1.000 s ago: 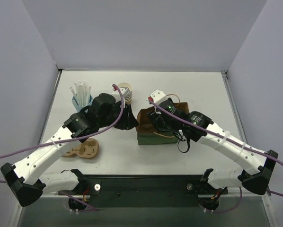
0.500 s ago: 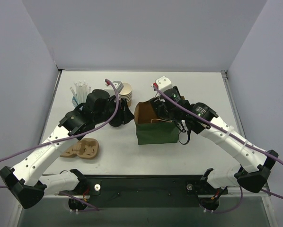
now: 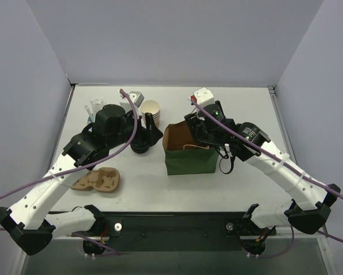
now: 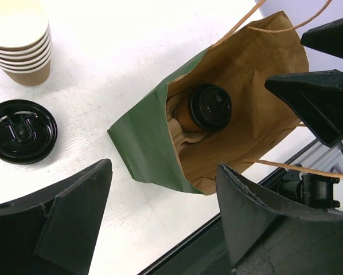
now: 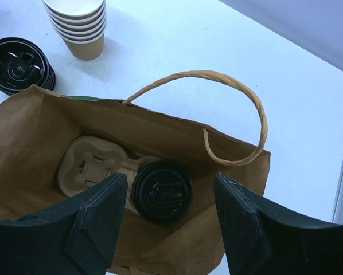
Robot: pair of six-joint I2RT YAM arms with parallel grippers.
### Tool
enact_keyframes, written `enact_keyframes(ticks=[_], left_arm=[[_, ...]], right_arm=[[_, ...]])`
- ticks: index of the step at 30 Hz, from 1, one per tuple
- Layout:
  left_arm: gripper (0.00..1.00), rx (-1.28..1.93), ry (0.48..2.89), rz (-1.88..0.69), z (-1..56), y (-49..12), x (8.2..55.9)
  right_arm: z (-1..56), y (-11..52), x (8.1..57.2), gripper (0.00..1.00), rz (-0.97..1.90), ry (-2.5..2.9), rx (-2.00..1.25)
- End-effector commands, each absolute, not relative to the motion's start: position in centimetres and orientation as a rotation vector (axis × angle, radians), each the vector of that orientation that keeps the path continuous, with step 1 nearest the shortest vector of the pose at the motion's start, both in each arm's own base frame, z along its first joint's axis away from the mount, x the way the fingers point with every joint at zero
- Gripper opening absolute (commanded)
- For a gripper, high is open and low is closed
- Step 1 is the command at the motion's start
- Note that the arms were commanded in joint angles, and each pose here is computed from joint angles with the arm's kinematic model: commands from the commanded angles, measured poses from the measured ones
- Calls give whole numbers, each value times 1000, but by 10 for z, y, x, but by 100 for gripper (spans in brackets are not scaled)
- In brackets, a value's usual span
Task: Pack the takeout coffee
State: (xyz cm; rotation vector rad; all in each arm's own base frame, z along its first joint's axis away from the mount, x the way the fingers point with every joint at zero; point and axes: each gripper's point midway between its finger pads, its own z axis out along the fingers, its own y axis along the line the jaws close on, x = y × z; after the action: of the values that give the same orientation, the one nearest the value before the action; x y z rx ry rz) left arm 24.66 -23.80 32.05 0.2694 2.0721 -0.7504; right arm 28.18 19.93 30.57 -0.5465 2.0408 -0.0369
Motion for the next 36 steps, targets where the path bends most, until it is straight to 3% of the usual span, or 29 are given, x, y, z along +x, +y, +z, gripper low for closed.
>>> enact_keyframes(ticks=[1, 15, 18, 20, 22, 36], left_arm=[[83, 262, 1995, -748, 346, -232, 250], [94, 281, 1942, -667, 367, -222, 257], [96, 287, 1928, -624, 372, -214, 258], [97, 290, 1907, -597, 378, -208, 257], [97, 281, 1889, -556, 381, -200, 258], [96, 8, 2005, -292, 371, -130, 287]], right_arm=[[331, 183, 277, 62, -38, 2007, -473], [358, 165, 258, 62, 38, 2058, -275], [367, 152, 253, 68, 38, 2036, -202], [370, 141, 249, 79, 23, 2037, -133], [375, 133, 246, 100, 19, 2036, -61], [342, 88, 199, 100, -20, 2208, 35]])
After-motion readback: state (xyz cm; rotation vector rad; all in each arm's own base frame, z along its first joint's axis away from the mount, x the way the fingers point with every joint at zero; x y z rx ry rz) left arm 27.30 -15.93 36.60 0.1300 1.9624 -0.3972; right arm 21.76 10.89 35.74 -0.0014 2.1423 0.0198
